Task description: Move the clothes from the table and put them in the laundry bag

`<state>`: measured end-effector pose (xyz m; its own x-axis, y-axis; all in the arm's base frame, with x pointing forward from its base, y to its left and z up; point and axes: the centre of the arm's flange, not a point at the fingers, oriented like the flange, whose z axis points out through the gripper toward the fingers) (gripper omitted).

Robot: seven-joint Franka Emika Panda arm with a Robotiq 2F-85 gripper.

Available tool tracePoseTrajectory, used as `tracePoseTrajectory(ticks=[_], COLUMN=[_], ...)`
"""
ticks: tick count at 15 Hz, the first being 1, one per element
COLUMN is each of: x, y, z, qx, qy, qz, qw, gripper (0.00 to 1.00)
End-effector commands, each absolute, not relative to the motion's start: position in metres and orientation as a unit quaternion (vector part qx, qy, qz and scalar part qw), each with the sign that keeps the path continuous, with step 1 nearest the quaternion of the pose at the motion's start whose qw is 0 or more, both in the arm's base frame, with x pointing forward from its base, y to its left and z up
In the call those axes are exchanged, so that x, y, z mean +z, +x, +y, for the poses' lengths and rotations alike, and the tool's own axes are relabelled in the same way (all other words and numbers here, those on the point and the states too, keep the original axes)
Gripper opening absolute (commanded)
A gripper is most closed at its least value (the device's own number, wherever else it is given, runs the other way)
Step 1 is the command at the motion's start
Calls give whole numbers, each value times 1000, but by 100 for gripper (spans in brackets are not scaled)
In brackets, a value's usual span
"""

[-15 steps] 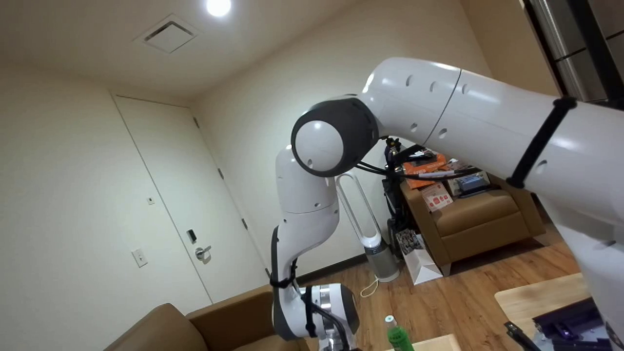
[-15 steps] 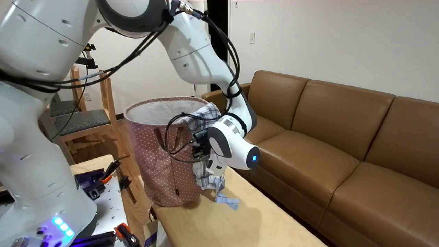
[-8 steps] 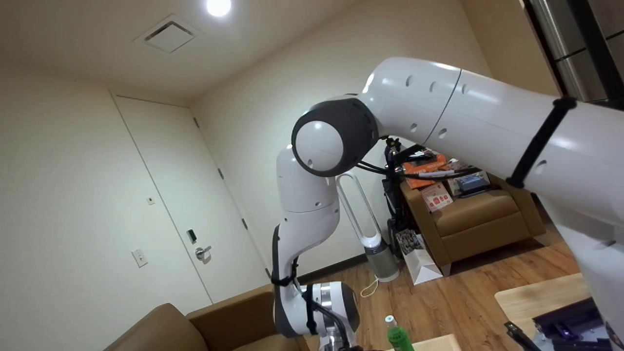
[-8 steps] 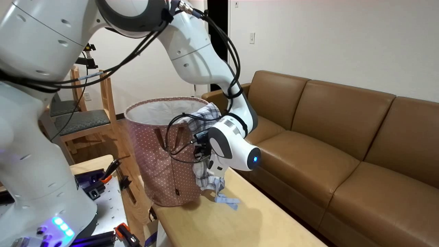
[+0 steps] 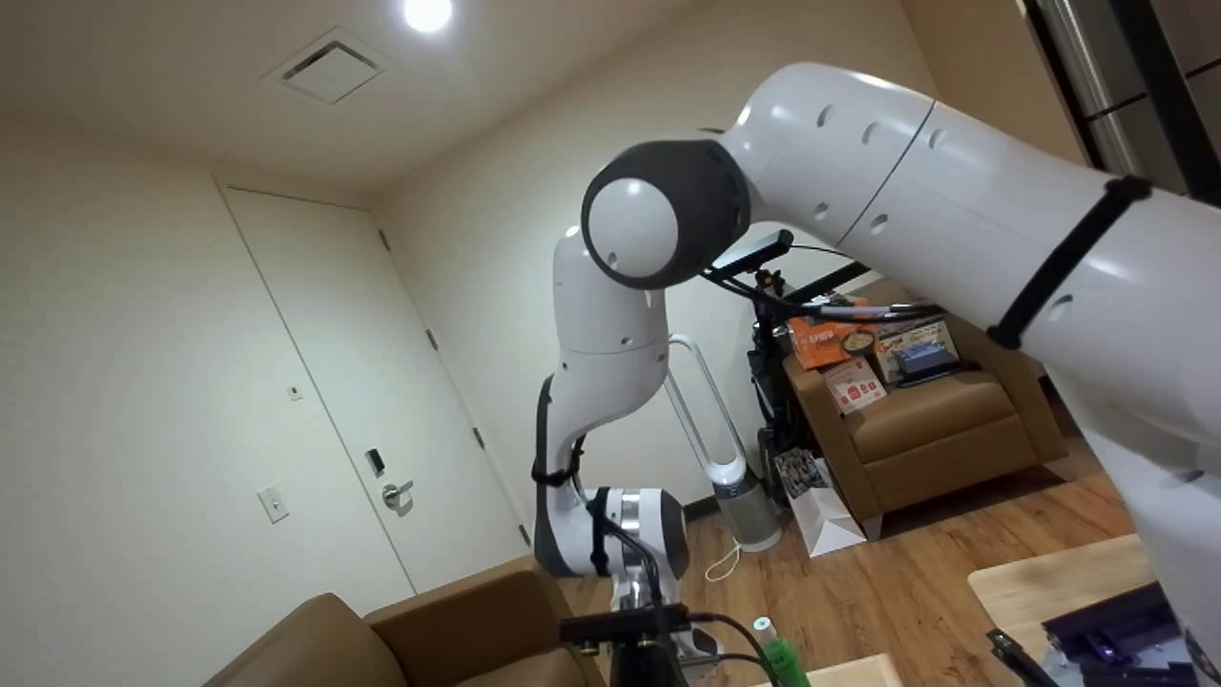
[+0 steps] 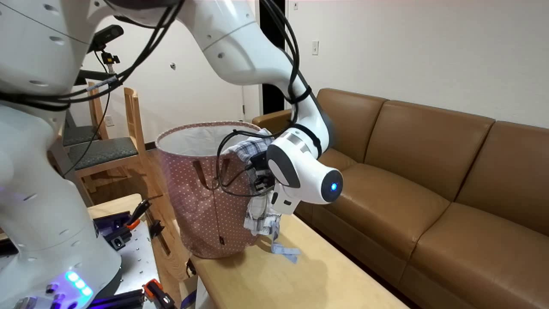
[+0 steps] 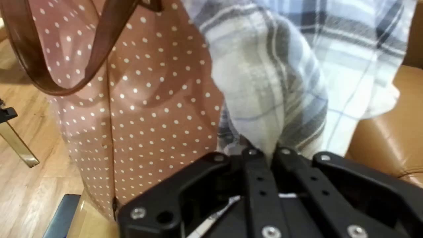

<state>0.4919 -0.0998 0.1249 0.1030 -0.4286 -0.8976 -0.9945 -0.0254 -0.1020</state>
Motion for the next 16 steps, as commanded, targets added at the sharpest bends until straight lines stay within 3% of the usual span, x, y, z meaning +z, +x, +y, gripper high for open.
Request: tracePoseTrajectory(ticks=[1,8,16], x=[206,328,431], y=[477,465,422], z=[-99,-42,106], qx=[295,178,23], qy=[-647,-731,-865], qz=[570,521,393], qw=[412,403,312], gripper=[1,1,1])
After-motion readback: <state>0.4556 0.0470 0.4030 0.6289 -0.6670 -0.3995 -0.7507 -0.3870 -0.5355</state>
